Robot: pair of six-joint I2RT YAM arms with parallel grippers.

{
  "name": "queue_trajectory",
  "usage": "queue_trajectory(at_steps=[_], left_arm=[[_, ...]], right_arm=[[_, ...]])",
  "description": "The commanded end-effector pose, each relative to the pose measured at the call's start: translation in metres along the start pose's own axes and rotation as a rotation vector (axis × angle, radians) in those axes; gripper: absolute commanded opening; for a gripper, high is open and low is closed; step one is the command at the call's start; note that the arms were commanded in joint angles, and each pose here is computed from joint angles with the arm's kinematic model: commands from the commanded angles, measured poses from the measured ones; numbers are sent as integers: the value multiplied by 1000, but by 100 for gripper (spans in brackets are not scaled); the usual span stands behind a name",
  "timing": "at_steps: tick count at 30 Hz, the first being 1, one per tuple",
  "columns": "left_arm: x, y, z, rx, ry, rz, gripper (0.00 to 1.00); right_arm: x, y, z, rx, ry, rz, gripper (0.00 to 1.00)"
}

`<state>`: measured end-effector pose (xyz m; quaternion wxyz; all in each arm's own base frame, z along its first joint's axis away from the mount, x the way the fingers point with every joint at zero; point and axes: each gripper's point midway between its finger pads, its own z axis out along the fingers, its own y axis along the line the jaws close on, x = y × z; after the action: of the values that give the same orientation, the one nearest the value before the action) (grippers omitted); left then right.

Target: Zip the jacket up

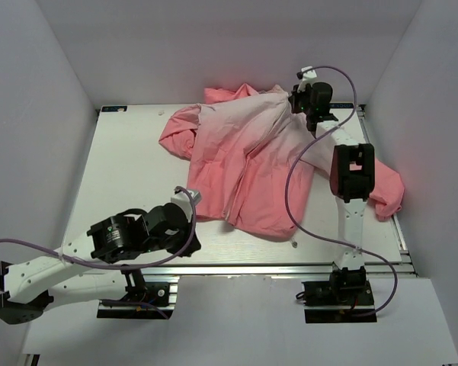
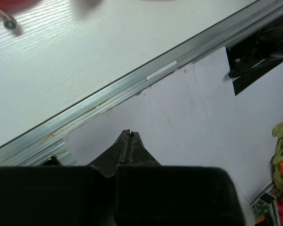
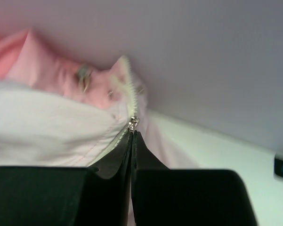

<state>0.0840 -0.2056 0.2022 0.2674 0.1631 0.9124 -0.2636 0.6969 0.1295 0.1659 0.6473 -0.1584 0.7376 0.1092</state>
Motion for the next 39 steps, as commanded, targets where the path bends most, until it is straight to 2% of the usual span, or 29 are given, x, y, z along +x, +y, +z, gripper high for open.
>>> queue_trajectory(at_steps=[1,3,4,5,6,7,8,9,12,13,14,15,16,17,19,22,25,27,31,33,35,37,39], left_arm=[[-21,0,-9,-31,-74,5,0],[-48,0,-10,-60,-184,29,0],[-58,-2,-9,-60,-222,39,3],[-73,-11,-9,-37,-281,57,13],[-82,-10,-7,-56,-320,63,47],[-95,-16,0,-61,-361,59,65],[-103,-17,6,-76,-384,80,79],[-113,-14,12,-117,-423,86,98],[-145,2,46,-223,-443,73,98],[-147,4,70,-198,-377,69,98],[-179,33,72,-230,-422,-27,98],[-191,45,78,-215,-418,-64,98],[-217,73,79,-192,-455,-147,98],[-228,91,92,-177,-442,-219,98],[-261,117,96,-72,-471,-311,98],[-303,136,120,22,-484,-341,98],[-340,131,148,133,-473,-314,98],[-372,128,165,188,-474,-285,98],[-405,124,195,280,-442,-239,98],[-412,123,205,313,-445,-221,98],[-416,125,219,335,-448,-212,98],[-415,122,230,365,-440,-192,98],[-414,117,235,386,-436,-179,98]], right_arm=[[-62,102,-41,-293,-84,-121,0],[-49,131,-63,-358,-34,-130,0],[-44,140,-70,-381,-12,-124,0],[-42,148,-76,-390,2,-118,0],[-49,162,-85,-409,-6,-124,0],[-35,168,-91,-411,25,-119,0],[-32,172,-94,-407,36,-114,0],[-34,179,-99,-406,41,-106,0],[-30,189,-109,-415,69,-56,0],[-32,190,-112,-421,59,-52,0],[-19,194,-119,-437,77,-46,0],[-25,193,-124,-431,58,-51,0],[-26,191,-126,-422,43,-55,0],[-15,193,-131,-430,64,-63,0],[-15,193,-138,-430,59,-90,0],[-3,194,-145,-427,71,-121,0],[5,196,-150,-414,71,-168,0],[0,197,-153,-388,27,-191,0],[-20,184,-153,-265,-87,-197,0],[-53,178,-156,-204,-228,-209,0],[-65,167,-161,-118,-304,-203,0],[-90,167,-170,-83,-431,-219,0],[-102,170,-175,-63,-504,-240,0]])
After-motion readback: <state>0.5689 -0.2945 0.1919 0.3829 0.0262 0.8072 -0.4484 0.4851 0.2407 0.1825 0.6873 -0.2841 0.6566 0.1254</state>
